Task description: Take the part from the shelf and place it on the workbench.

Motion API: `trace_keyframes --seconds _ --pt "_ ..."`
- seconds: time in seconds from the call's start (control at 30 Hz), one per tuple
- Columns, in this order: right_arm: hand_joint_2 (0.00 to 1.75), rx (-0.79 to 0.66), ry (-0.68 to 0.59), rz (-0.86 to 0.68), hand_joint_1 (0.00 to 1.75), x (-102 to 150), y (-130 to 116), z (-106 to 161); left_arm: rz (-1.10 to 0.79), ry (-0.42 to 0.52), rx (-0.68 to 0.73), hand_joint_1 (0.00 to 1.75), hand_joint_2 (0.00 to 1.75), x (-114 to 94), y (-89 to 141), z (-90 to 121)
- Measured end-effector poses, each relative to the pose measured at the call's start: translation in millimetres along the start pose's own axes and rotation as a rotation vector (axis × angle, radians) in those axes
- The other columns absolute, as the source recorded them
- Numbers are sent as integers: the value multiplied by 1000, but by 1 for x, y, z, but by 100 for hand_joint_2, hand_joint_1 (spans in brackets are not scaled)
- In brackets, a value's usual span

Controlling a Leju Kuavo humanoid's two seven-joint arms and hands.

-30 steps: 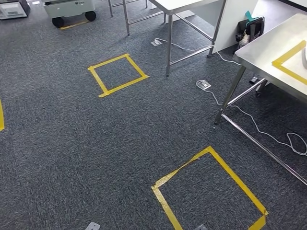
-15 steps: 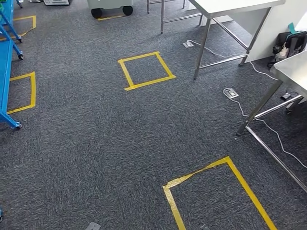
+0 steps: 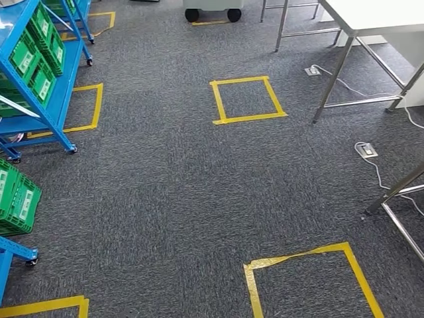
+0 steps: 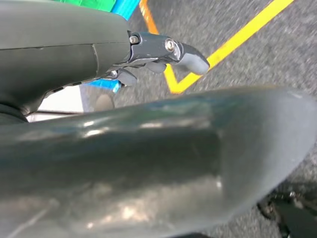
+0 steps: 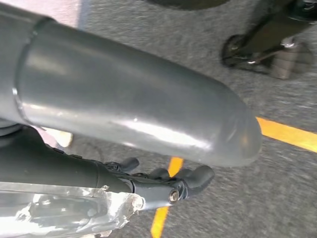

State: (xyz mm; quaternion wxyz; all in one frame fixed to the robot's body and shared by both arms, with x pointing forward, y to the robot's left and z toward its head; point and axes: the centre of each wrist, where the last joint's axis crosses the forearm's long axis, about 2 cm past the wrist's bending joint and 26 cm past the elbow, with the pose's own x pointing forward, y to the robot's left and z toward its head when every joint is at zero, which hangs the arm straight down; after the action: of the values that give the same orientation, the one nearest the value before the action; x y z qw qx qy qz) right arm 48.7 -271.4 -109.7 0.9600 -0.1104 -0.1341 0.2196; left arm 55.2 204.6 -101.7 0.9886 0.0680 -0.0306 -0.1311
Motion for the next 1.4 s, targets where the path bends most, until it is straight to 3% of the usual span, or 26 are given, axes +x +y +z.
trace_keyframes --seconds 1.4 --pt "0 16 -9 37 0 4 3 0 83 38 -20 0 0 -3 6 -2"
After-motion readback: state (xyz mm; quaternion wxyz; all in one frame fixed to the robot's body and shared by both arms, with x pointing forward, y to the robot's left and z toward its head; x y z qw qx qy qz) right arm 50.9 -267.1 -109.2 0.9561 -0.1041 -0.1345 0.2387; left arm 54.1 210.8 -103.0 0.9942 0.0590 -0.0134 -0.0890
